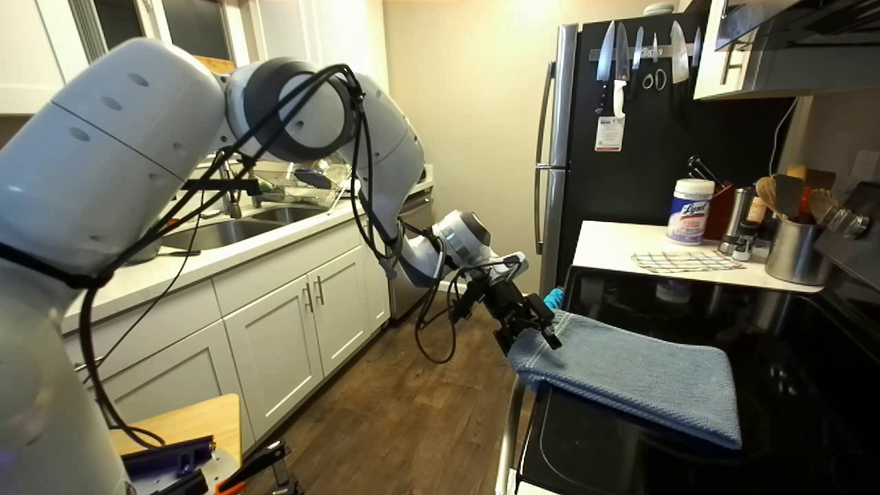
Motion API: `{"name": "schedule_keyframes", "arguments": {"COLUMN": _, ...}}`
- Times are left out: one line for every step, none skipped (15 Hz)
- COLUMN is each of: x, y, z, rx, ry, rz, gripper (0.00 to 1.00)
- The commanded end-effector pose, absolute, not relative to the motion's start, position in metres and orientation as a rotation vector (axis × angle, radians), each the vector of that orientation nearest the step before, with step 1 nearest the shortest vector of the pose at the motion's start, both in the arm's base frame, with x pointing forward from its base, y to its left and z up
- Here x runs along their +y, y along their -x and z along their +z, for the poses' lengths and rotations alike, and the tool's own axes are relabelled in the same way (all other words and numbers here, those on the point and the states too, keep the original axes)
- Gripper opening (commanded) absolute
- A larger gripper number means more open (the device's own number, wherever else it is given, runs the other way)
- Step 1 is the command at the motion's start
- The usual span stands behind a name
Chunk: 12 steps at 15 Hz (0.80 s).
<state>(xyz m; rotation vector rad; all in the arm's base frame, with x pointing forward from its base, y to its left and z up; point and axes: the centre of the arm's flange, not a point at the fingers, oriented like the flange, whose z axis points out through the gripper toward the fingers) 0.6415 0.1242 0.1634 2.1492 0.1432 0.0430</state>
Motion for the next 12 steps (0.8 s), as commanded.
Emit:
{"name": "schedule_keyframes", "arguments": {"x": 0.121, "y": -0.633, "z": 0.182, "rx": 0.163, "ry": -2.116, "rz": 0.062, "gripper": 1.0}}
{"name": "schedule_keyframes", "arguments": {"x": 0.121, "y": -0.633, "z": 0.183, "rx": 0.164, "ry": -2.111, "rz": 0.067, "gripper": 1.0}}
{"name": "schedule_keyframes", "arguments": {"x": 0.121, "y": -0.634, "z": 0.185, "rx": 0.165, "ry": -2.106, "rz": 0.071, "gripper": 1.0}}
{"name": "schedule_keyframes", "arguments": {"x": 0.121, "y": -0.634, "z": 0.187, "rx": 0.168, "ry": -2.101, "rz": 0.076, "gripper": 1.0}}
{"name": "schedule_keyframes", "arguments": {"x": 0.121, "y": -0.634, "z": 0.188, "rx": 0.17, "ry": -2.095, "rz": 0.08, "gripper": 1.0}}
{"name": "schedule_keyframes", "arguments": {"x": 0.12, "y": -0.634, "z": 0.189, "rx": 0.17, "ry": -2.091, "rz": 0.084, "gripper": 1.0}}
{"name": "schedule_keyframes", "arguments": {"x": 0.12, "y": -0.634, "z": 0.191, "rx": 0.169, "ry": -2.088, "rz": 0.085, "gripper": 1.0}}
{"name": "schedule_keyframes", "arguments": {"x": 0.119, "y": -0.633, "z": 0.193, "rx": 0.167, "ry": -2.083, "rz": 0.087, "gripper": 1.0}}
{"name": "schedule_keyframes", "arguments": {"x": 0.118, "y": -0.633, "z": 0.195, "rx": 0.164, "ry": -2.077, "rz": 0.089, "gripper": 1.0}}
{"name": "schedule_keyframes", "arguments": {"x": 0.116, "y": -0.632, "z": 0.198, "rx": 0.161, "ry": -2.068, "rz": 0.09, "gripper": 1.0}}
{"name": "schedule_keyframes", "arguments": {"x": 0.112, "y": -0.632, "z": 0.202, "rx": 0.156, "ry": -2.053, "rz": 0.094, "gripper": 1.0}}
{"name": "schedule_keyframes", "arguments": {"x": 0.108, "y": -0.632, "z": 0.208, "rx": 0.149, "ry": -2.038, "rz": 0.1, "gripper": 1.0}}
